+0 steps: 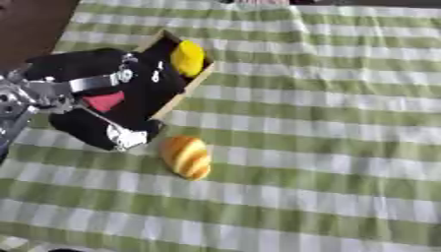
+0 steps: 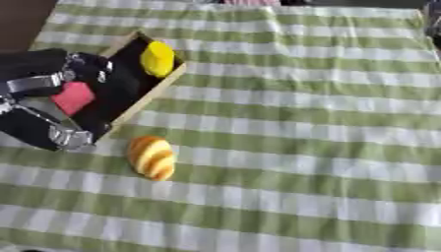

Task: Pick up objects on the table and place them in the box.

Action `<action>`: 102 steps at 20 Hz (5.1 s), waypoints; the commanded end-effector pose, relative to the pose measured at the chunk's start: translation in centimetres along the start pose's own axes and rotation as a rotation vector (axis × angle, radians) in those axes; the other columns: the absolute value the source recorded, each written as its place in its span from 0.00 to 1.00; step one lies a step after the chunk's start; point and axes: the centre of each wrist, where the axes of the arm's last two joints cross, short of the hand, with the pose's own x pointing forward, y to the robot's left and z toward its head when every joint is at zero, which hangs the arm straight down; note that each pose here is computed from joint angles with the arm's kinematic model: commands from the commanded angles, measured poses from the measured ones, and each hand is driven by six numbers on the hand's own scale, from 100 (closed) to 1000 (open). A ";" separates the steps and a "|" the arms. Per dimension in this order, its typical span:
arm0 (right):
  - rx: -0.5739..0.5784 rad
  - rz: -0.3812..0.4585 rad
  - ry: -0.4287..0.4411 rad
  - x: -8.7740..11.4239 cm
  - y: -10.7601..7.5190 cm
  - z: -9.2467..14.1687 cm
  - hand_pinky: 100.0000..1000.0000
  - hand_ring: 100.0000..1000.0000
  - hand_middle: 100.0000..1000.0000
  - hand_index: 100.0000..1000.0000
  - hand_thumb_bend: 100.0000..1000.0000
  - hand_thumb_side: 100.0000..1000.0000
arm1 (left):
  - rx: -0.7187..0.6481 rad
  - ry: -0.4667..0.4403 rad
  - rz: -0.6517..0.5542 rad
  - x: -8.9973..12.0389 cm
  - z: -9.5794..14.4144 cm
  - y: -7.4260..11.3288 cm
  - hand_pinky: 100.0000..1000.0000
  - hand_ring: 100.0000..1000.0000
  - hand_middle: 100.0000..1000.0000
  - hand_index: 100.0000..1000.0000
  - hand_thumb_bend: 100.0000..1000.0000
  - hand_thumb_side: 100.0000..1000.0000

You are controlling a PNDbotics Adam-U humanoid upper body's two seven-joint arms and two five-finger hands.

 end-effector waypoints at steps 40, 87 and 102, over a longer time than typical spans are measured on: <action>0.048 -0.021 0.059 0.2 0.5 0.9 0.87 0.90 0.72 0.81 0.00 0.10 | -0.167 0.143 0.014 -3.5 -4.3 -4.9 0.80 0.85 0.82 0.88 0.33 0.15; 0.100 -0.012 0.142 0.0 1.3 2.8 0.88 0.91 0.71 0.82 0.00 0.33 | -0.220 0.111 0.000 -3.5 -4.5 -4.4 0.78 0.74 0.65 0.84 0.08 0.50; 0.111 -0.011 0.152 -0.1 1.4 3.2 0.88 0.91 0.71 0.82 0.00 0.34 | -0.169 0.119 -0.006 -3.0 -4.5 -3.6 0.80 0.70 0.57 0.80 0.06 0.20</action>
